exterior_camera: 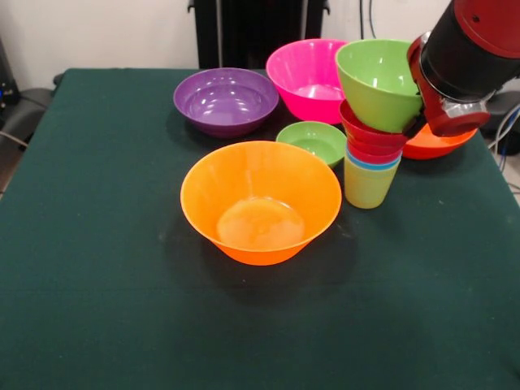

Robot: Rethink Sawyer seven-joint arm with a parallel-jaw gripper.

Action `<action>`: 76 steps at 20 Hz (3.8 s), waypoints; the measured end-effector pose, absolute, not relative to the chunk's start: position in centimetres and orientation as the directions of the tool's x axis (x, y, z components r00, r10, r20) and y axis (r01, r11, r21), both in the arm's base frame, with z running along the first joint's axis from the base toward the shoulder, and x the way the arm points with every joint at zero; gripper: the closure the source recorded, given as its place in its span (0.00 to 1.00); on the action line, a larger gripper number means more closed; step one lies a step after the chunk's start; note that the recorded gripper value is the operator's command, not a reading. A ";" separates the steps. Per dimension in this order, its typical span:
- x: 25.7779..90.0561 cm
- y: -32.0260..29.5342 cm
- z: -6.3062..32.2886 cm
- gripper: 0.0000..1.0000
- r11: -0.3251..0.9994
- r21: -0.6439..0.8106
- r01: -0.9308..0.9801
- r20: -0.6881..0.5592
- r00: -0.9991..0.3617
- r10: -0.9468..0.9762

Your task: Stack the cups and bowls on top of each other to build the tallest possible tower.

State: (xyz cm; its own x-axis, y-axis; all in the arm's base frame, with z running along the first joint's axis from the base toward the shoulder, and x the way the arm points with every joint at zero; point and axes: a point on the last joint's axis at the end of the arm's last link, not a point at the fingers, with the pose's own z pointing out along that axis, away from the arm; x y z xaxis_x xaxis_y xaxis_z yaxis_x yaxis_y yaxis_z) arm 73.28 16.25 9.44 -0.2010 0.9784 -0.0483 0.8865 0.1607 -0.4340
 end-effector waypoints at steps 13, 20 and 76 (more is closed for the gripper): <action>72.9 15.2 9.0 1.00 0.142 -0.442 0.886 -0.051 -0.182 0.982; 73.2 15.0 8.8 1.00 0.143 -0.416 0.898 -0.067 -0.187 0.980; 72.5 13.4 9.0 1.00 0.110 -0.392 0.913 -0.089 -0.157 0.984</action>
State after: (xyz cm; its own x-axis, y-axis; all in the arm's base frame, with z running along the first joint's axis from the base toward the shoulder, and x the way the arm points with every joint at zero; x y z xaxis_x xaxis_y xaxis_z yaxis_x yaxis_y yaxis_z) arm 72.55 13.35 9.01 -0.1567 0.9837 -0.0887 0.9135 0.1102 -0.3917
